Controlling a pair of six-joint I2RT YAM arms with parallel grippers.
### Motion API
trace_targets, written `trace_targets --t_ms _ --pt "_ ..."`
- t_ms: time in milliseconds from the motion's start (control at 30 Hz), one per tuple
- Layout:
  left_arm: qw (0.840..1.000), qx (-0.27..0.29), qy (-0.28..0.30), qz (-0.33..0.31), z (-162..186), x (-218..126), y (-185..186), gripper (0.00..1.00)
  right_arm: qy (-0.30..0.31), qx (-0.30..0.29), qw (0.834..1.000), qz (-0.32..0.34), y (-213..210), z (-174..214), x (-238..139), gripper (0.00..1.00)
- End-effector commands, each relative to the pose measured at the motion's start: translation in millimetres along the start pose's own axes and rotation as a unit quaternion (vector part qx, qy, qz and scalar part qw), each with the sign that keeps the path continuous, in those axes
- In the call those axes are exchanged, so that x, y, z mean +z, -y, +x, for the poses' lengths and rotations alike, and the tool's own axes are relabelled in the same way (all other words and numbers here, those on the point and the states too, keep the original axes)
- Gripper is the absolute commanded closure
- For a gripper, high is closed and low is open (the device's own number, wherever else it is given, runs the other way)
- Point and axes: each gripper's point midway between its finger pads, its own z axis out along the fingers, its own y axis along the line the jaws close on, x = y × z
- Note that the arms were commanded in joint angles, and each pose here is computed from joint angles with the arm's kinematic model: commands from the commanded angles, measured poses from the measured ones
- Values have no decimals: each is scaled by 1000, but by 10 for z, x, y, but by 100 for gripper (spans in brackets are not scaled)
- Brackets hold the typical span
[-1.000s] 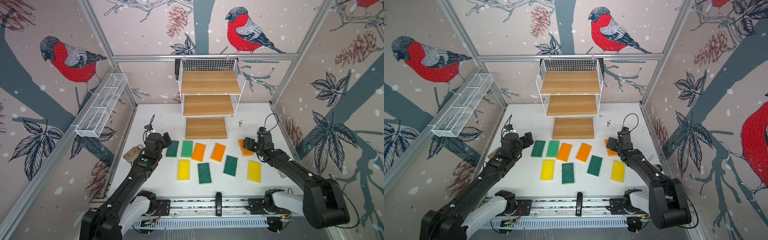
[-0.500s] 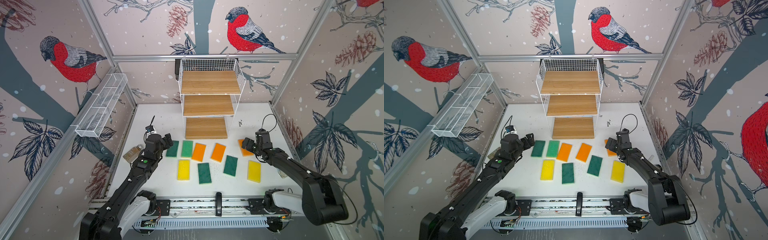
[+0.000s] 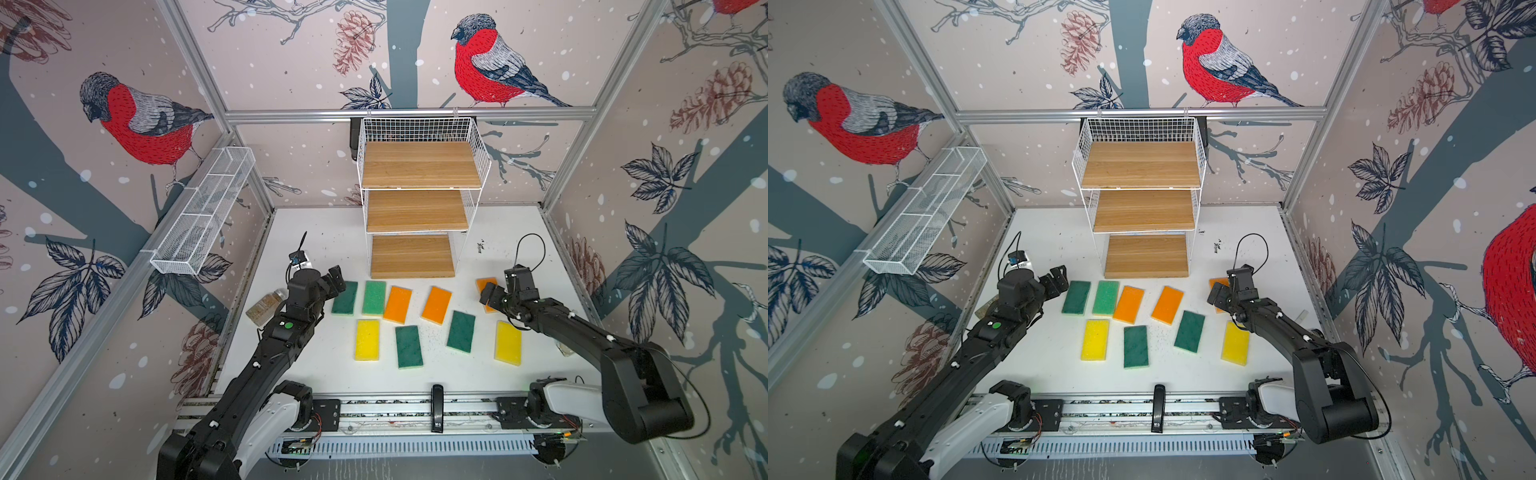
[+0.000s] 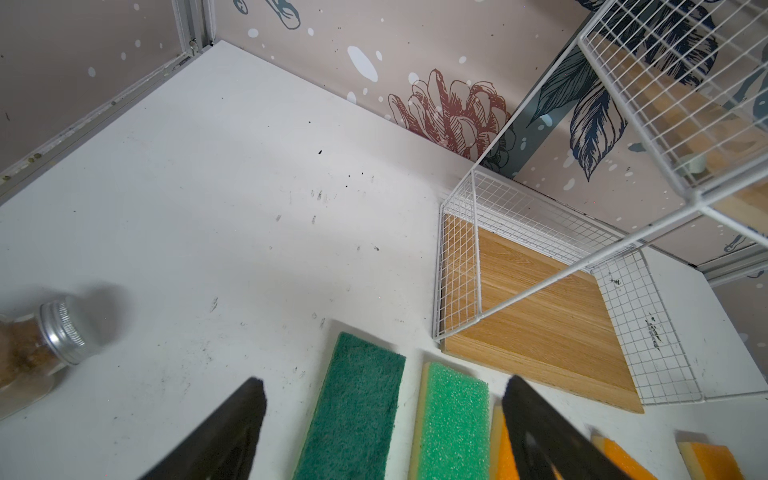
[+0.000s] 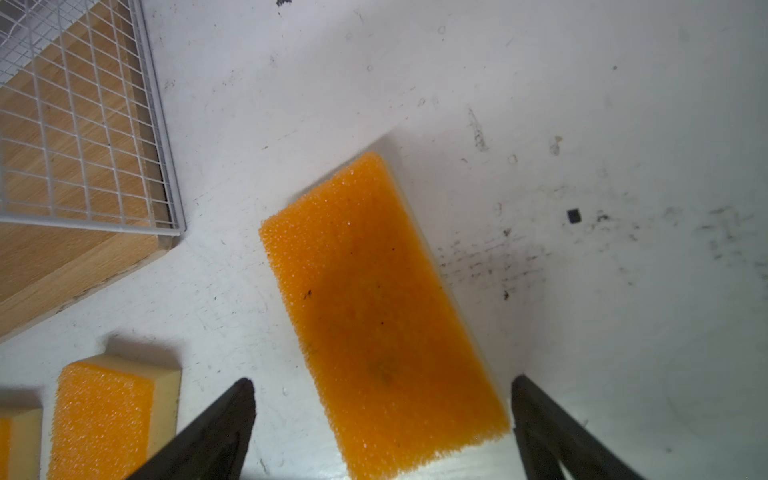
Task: Place and organize the cleaning sponges onto the shelf
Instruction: 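Move the right gripper over the orange sponge while the left arm lifts, then lower the right gripper and close it on the orange sponge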
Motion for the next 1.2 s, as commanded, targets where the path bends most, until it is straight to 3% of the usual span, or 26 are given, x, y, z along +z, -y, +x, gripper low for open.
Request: trace_targets --t_ms 0,500,1167 --pt "1000 -4 0 3 5 -26 0 10 8 0 1000 4 -39 2 -13 4" --pt "1000 -4 -4 9 20 -45 22 10 -3 -25 1000 7 -202 180 29 4" --pt "1000 1 -26 13 121 36 42 9 -5 -57 996 76 -107 281 106 6"
